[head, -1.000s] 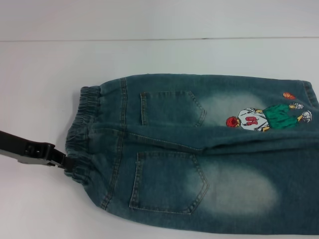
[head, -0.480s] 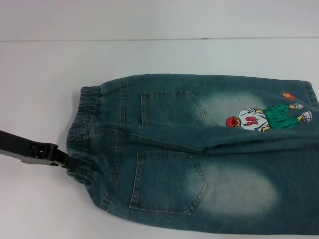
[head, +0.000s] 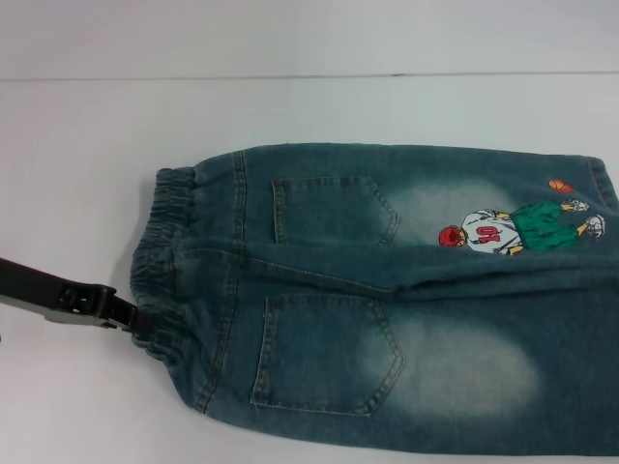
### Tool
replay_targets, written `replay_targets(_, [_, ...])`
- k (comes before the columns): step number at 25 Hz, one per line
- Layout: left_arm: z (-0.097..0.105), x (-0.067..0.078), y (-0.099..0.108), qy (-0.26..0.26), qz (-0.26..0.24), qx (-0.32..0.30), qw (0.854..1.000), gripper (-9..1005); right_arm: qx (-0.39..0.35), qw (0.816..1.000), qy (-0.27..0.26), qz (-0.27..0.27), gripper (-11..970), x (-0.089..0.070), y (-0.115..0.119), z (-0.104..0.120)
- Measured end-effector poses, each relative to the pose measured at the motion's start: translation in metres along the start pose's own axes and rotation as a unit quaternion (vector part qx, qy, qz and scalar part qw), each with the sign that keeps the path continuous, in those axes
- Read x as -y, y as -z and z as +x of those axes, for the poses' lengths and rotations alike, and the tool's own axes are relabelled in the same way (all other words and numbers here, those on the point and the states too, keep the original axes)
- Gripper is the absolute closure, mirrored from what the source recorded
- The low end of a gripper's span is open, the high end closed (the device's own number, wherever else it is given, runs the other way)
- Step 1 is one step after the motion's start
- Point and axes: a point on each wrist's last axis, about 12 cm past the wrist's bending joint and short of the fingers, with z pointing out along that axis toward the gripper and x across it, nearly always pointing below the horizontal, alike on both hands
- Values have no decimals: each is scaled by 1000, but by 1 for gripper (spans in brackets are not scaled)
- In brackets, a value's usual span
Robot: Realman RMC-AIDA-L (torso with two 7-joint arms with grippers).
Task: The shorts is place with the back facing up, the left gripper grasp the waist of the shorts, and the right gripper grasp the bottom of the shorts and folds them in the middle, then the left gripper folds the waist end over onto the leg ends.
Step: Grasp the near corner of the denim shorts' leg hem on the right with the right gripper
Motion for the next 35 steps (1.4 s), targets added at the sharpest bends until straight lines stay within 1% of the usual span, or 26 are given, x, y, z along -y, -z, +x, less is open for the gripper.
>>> replay_targets(3, [0,0,0,-1,0,0,1000,942,-16,1000,0,6,393,1,-9,1])
replay_targets(8, [0,0,0,-2,0,-1,1000,942,-37,999,-5,21,398,4,-20,4])
replay_targets(16, [-1,1,0,-4,0,-3,1000,943,-37,999,-9,29,405,6,-17,6])
replay_targets(35, [1,1,0,-3,2,-4,1000,943,-31,999,-3,30,408,7,-32,6])
